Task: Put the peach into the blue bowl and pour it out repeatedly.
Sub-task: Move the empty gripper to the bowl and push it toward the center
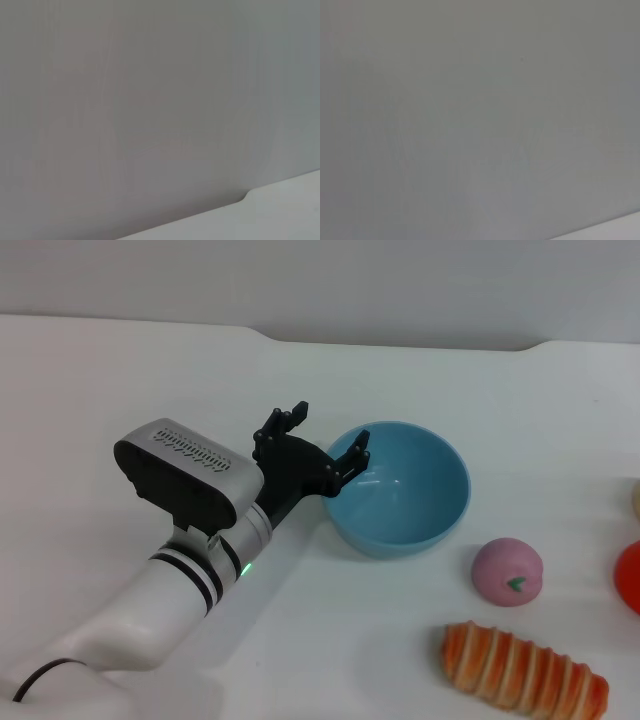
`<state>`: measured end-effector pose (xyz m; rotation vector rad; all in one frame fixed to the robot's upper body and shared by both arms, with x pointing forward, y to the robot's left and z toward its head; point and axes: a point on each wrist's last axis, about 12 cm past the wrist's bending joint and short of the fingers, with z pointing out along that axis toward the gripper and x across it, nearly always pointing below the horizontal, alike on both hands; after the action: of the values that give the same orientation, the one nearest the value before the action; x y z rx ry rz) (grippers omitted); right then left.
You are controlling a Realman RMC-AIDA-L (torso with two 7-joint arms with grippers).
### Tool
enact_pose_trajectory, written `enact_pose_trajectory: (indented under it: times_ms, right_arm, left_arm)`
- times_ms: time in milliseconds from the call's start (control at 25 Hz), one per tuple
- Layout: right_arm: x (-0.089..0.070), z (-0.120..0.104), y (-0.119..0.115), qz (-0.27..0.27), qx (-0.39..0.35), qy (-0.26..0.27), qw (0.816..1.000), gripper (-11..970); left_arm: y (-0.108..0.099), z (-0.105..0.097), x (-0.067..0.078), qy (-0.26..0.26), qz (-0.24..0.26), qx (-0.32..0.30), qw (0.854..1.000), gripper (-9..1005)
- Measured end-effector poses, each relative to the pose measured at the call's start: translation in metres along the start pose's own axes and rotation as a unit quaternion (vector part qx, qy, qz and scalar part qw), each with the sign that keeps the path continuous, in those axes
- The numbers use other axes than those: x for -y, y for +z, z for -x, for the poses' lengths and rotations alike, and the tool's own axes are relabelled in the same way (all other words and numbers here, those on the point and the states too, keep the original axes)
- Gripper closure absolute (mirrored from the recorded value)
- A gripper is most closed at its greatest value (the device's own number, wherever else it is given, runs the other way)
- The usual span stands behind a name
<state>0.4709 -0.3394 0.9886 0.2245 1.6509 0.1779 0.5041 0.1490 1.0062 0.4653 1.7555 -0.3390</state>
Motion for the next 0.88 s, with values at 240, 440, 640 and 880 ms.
enact_pose_trajectory:
  times_ms: [240, 440, 640, 880]
  right_arm:
    - [0.001, -0.001, -0.002, -0.002, -0.002, 0.002, 1.000, 207]
    - [-0.001, -0.001, -0.002, 0.000, 0.000, 0.004, 1.000, 207]
    - [-0.002, -0.002, -0.002, 0.001, 0.000, 0.006, 1.000, 208]
    - [-0.002, -0.002, -0.002, 0.001, 0.000, 0.007, 1.000, 208]
  left_arm:
    - [-0.001, -0.001, -0.001, 0.000, 0.001, -0.001, 1.000, 168]
    - [-0.001, -0.001, -0.001, 0.000, 0.002, 0.000, 1.000, 168]
    - [-0.001, 0.000, -0.001, 0.000, 0.003, 0.003, 1.000, 169]
    - [0.003, 0.017, 0.002, -0.033, 0.004, 0.025, 0.999, 169]
